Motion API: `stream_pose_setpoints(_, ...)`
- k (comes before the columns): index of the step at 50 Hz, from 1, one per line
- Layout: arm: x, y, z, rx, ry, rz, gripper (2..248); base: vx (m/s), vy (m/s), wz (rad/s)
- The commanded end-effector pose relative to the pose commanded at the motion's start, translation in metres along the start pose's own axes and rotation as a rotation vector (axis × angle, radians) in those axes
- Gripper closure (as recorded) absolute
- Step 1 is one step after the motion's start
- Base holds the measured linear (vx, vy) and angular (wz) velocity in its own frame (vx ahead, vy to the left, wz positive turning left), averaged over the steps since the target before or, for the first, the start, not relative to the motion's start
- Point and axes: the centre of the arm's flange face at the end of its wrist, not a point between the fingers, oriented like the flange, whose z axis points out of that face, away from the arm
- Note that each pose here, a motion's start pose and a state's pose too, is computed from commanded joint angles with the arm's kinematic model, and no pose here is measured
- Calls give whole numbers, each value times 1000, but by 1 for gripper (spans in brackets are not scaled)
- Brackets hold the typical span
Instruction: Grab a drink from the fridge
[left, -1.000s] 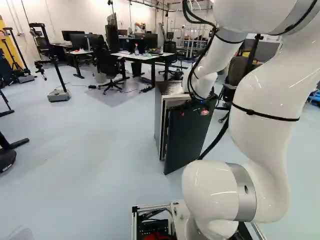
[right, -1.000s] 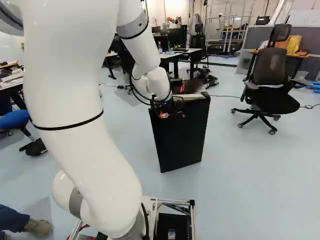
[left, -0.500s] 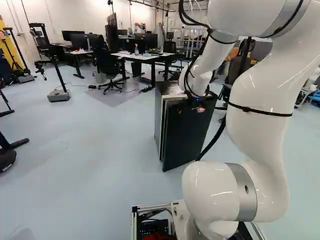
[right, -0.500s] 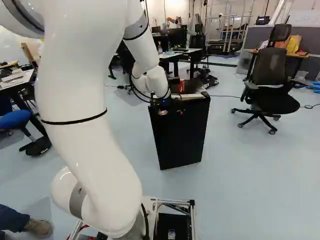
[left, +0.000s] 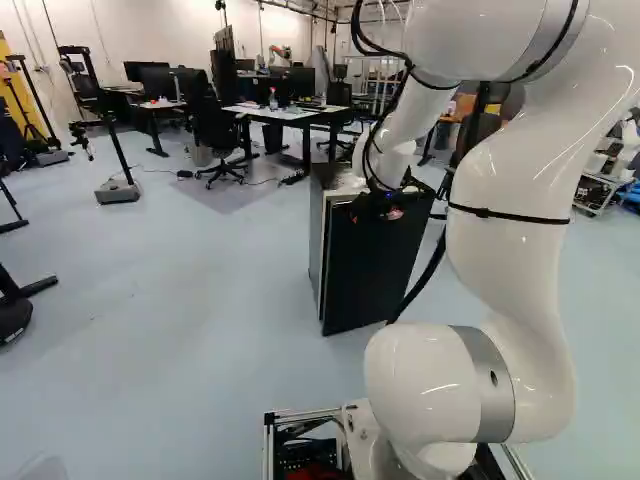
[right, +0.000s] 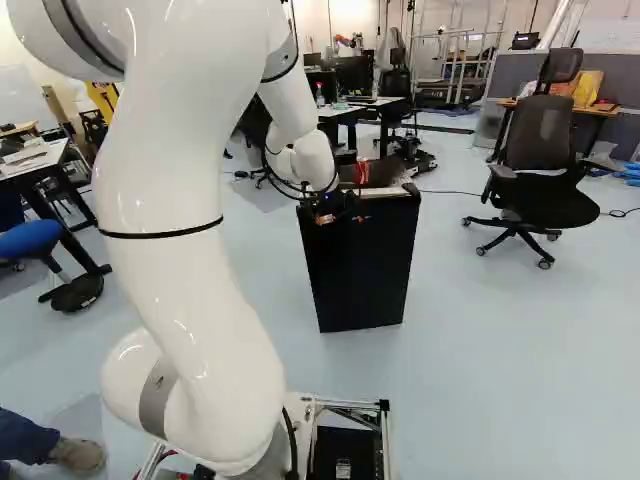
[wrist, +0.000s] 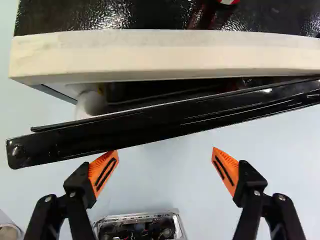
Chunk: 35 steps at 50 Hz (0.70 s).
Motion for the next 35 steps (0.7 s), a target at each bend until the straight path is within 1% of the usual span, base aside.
stream_pose_setpoints(14, 13, -4, 7, 4, 9, -9, 3, 0, 0, 0)
stream_pose_setpoints(35, 13, -4, 7, 4, 15, -9, 3, 0, 0, 0)
